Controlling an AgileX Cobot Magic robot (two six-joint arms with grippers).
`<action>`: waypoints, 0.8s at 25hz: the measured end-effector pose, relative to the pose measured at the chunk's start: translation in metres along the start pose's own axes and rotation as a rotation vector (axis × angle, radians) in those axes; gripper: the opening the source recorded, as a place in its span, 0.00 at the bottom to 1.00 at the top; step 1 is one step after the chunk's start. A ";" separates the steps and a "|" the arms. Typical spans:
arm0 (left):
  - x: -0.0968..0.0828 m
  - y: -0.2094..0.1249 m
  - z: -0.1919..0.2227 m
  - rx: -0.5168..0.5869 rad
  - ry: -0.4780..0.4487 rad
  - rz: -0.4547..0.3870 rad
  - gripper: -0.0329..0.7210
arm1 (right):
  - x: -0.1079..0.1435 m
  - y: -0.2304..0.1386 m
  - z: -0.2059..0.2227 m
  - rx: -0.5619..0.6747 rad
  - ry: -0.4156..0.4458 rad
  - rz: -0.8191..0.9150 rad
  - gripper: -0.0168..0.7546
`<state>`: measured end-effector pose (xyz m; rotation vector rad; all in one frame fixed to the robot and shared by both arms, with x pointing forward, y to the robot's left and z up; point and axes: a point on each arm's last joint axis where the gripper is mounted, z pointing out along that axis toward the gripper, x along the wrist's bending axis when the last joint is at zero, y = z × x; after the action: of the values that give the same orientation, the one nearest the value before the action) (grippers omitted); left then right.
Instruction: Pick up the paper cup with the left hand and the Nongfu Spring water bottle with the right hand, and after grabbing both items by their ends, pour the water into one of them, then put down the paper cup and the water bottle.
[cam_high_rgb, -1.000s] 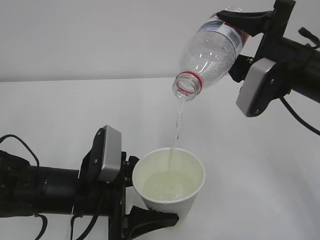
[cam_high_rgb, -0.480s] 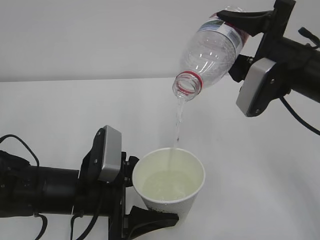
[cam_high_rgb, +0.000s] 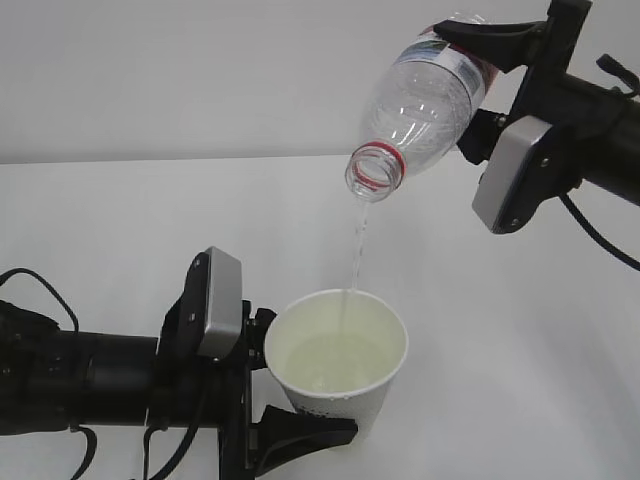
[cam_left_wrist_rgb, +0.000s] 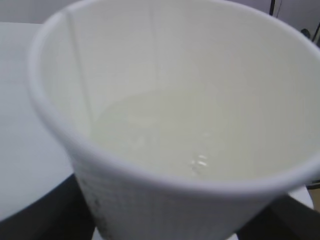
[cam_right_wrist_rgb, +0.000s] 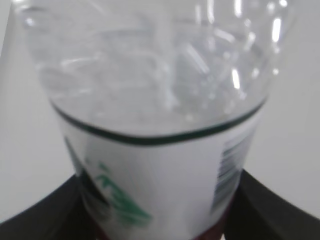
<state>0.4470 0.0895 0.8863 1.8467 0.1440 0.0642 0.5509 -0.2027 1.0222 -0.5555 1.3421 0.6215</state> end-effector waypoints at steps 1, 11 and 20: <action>0.000 0.000 0.000 0.000 0.002 -0.001 0.75 | 0.000 0.000 0.000 0.000 0.000 0.000 0.65; 0.001 0.000 0.000 -0.002 0.011 -0.007 0.75 | 0.000 0.000 0.000 0.000 0.000 0.000 0.65; 0.001 0.000 0.000 -0.001 0.011 -0.007 0.75 | 0.000 0.000 0.000 -0.001 -0.001 0.000 0.65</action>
<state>0.4480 0.0896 0.8863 1.8452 0.1582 0.0697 0.5508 -0.2027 1.0223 -0.5555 1.3407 0.6222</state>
